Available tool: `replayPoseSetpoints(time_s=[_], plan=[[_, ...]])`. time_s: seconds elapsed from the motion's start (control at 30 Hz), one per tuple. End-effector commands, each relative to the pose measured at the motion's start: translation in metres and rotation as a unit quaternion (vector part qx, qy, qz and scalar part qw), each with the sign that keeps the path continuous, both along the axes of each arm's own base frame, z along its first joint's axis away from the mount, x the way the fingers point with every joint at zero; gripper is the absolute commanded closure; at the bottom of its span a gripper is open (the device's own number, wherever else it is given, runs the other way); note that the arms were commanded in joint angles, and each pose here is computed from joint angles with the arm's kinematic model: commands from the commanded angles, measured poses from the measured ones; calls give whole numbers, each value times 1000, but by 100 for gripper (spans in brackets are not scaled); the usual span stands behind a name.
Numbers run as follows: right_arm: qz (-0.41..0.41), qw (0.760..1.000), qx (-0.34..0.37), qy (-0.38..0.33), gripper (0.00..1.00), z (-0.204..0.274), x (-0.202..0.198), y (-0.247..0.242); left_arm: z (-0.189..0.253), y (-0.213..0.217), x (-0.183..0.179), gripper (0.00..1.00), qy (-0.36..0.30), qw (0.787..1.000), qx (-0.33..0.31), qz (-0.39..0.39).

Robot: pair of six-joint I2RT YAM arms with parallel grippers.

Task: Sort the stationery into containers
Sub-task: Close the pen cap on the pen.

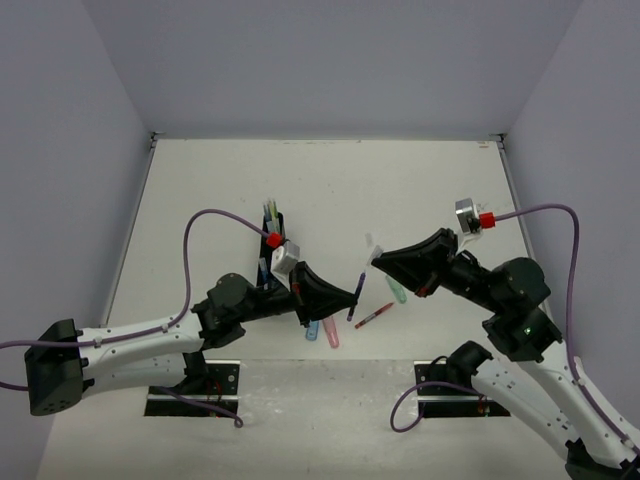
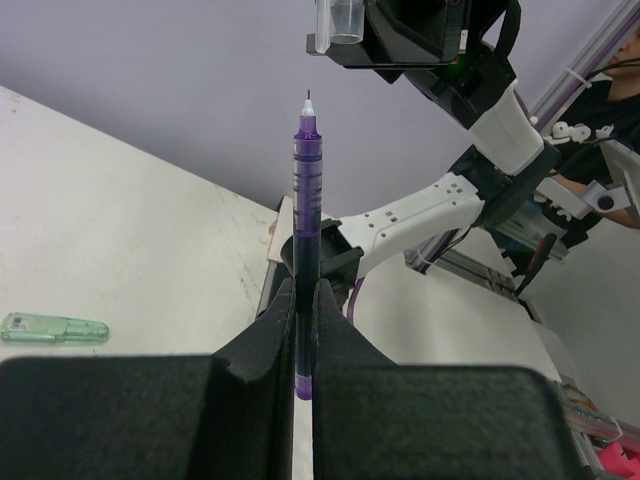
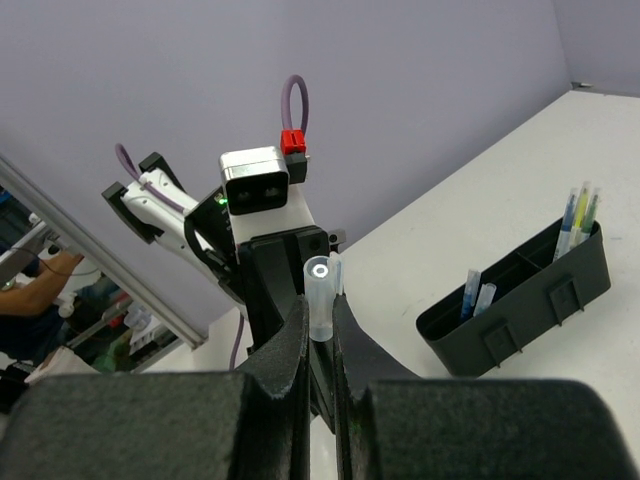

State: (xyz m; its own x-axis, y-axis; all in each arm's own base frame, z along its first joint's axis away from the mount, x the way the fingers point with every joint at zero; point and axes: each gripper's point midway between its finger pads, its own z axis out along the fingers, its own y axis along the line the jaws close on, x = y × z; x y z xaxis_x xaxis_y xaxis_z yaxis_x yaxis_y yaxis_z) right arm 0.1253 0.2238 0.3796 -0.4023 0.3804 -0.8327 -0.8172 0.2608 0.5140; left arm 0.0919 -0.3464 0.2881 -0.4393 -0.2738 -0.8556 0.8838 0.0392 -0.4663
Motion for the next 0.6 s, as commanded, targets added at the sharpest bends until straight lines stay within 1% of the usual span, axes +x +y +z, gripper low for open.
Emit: replayPoseSetpoints(time_s=[0.0,0.27,0.57], plan=[[21,1000,-6,-10,100,0,-5,5,22,-1,3,100,-24,999,-22,9],[24,1000,-13,-3,100,-8,-2,8,22,-4,3,100,-26,999,-20,4],[8,1000,-21,8,100,-20,5,7,25,-3,0,100,-30,999,-24,-1]])
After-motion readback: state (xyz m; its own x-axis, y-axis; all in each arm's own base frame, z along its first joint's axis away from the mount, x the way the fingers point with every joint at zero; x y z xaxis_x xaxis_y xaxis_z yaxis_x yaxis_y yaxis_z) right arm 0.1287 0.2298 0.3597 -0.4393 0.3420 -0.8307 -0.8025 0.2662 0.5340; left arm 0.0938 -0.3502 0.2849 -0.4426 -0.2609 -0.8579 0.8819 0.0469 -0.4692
